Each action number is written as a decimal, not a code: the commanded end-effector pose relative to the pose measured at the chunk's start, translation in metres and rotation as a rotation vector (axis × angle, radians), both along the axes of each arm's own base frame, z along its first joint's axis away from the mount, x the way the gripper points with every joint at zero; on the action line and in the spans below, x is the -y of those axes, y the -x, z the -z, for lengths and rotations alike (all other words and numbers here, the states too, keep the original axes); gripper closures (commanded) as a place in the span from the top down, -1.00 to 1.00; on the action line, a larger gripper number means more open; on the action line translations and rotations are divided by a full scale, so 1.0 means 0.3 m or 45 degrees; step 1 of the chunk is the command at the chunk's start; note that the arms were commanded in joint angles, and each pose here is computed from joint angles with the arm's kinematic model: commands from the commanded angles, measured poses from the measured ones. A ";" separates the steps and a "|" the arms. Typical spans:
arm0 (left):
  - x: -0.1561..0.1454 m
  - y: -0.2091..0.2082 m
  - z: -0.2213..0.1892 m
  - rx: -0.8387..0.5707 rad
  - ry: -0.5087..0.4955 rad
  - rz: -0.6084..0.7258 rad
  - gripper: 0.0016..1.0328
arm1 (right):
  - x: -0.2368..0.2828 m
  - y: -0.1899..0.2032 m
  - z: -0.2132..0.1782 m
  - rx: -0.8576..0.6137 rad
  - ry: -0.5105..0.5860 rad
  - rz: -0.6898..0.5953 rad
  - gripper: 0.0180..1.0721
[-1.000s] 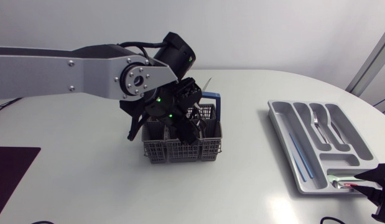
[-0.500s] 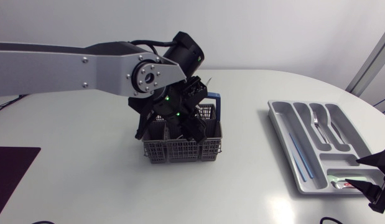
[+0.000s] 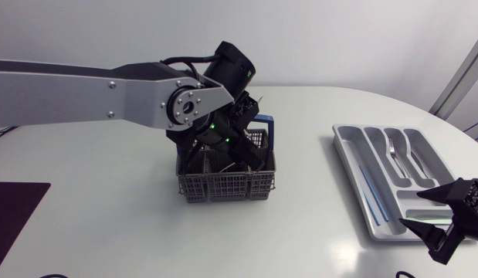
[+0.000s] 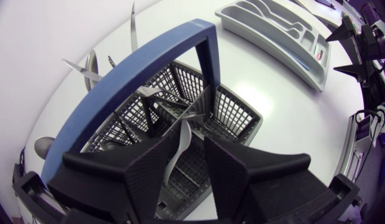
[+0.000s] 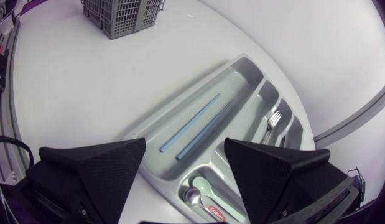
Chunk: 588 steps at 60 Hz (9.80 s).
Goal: Sort the cutlery from the basket into the organizer compartments.
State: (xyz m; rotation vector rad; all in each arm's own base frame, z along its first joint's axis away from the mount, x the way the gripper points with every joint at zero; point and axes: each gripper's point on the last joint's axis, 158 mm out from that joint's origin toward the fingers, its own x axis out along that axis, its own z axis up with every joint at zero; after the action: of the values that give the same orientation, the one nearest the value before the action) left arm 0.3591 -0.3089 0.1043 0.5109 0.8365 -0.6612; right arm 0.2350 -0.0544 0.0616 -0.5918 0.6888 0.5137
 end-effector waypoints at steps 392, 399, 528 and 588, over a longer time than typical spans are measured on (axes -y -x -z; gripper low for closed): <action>-0.038 0.125 -0.056 0.397 -0.310 0.755 0.41 | 0.385 0.069 0.219 -0.086 0.523 0.186 -0.60; -0.043 0.123 -0.053 0.397 -0.323 0.759 0.41 | 0.383 0.076 0.226 -0.094 0.522 0.187 -0.43; 0.033 -0.031 0.119 0.590 -0.691 0.990 -0.87 | -0.476 -0.047 -0.027 -0.064 -0.082 -0.024 0.80; 0.014 0.005 -0.244 0.702 -0.536 0.771 -0.94 | -0.744 -0.089 -0.180 0.041 -0.287 -0.246 0.79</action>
State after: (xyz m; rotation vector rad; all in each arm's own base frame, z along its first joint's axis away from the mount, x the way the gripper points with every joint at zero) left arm 0.3535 -0.3071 0.1374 1.3669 0.3273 -0.8975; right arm 0.2557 0.1636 0.1015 -0.4731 0.5741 0.7620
